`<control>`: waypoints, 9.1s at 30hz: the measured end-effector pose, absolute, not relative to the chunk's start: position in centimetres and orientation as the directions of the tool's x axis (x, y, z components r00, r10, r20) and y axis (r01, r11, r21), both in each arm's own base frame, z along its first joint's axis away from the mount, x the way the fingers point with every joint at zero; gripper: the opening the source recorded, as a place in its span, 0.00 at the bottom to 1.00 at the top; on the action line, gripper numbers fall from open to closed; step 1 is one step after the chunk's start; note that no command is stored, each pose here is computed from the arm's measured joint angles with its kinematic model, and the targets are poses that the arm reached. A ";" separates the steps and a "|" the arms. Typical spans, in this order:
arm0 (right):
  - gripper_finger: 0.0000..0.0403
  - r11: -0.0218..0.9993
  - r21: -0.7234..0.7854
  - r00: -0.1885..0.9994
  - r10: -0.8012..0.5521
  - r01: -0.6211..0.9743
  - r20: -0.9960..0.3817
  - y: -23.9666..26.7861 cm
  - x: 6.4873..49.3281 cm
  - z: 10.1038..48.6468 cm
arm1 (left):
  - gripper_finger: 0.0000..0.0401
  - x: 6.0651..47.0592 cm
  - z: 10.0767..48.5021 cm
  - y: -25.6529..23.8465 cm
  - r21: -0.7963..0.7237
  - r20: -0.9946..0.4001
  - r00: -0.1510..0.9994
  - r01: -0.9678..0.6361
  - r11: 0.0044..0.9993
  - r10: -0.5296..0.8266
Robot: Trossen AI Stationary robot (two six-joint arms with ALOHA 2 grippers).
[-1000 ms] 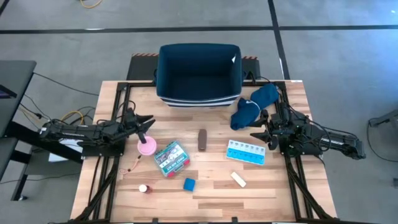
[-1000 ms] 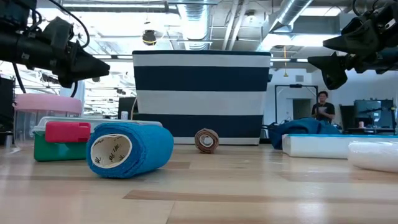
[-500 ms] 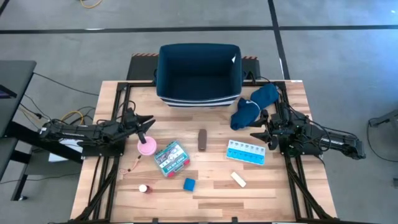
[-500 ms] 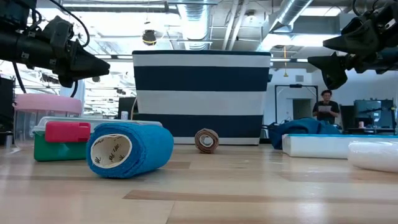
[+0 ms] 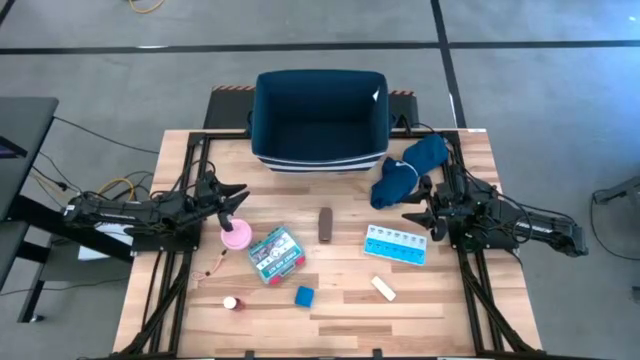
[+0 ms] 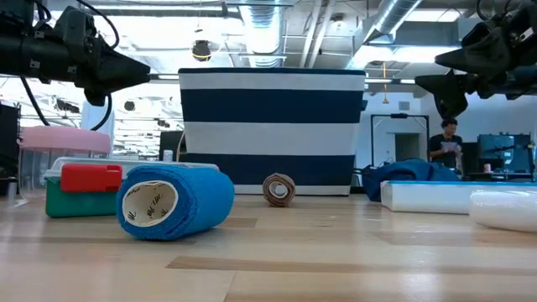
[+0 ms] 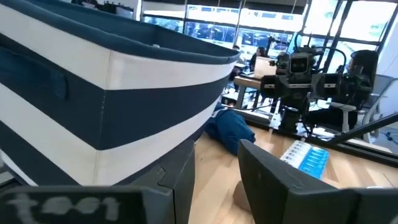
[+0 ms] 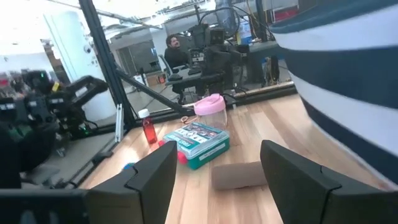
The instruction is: Pick & place medical supplies in basket/bin
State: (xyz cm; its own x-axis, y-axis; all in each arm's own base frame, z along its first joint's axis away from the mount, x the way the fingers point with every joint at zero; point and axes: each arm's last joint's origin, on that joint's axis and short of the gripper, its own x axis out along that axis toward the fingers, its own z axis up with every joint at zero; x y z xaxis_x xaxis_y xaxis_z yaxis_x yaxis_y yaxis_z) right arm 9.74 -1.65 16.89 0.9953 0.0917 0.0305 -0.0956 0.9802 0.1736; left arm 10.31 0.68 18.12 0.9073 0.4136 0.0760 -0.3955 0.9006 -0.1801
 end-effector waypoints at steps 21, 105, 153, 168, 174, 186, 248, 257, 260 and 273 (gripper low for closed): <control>0.56 0.916 -0.311 0.856 0.363 -0.254 0.369 -0.7 8.6 20.7 | 0.28 10.4 18.6 0.5 -0.171 0.084 0.937 -0.321 0.932 0.338; 0.56 0.986 -0.107 0.961 0.150 -0.128 0.231 -0.5 9.6 19.0 | 0.43 9.3 17.1 -7.7 -0.274 -0.930 0.358 -0.524 0.806 -0.083; 0.56 0.984 -0.133 0.953 0.151 -0.120 0.261 -0.5 9.5 19.3 | 0.01 12.8 15.6 -9.3 0.042 -0.839 0.439 -0.536 0.843 0.321; 0.56 0.983 -0.147 0.939 0.153 -0.112 0.308 -0.4 9.4 19.8 | 0.01 18.7 29.7 -8.2 0.274 -0.525 0.644 -0.492 0.827 0.557; 0.56 0.983 -0.149 0.935 0.154 -0.111 0.319 -0.4 9.4 19.9 | 0.00 20.2 37.3 -6.1 0.345 -0.397 0.698 -0.487 0.802 0.595; 0.56 0.982 -0.150 0.934 0.154 -0.110 0.323 -0.4 9.3 19.9 | 0.00 20.4 48.3 -0.7 0.364 -0.096 0.812 -0.510 0.779 0.576; 0.56 0.986 -0.140 0.930 0.136 -0.093 0.343 -0.5 9.3 20.1 | 0.28 34.8 29.1 21.8 0.178 -0.693 0.604 -0.386 0.905 0.394; 0.56 0.986 -0.140 0.929 0.136 -0.093 0.344 -0.5 9.3 20.1 | 0.29 33.8 38.5 19.6 0.168 -0.699 0.613 -0.360 0.918 0.369; 0.56 0.986 -0.140 0.929 0.136 -0.093 0.344 -0.5 9.3 20.1 | 0.29 33.2 41.5 18.2 0.171 -0.684 0.634 -0.341 0.924 0.360; 0.56 0.986 -0.140 0.929 0.136 -0.093 0.344 -0.5 9.3 20.1 | 0.28 30.9 43.4 9.4 0.037 -0.889 0.448 -0.137 0.990 0.095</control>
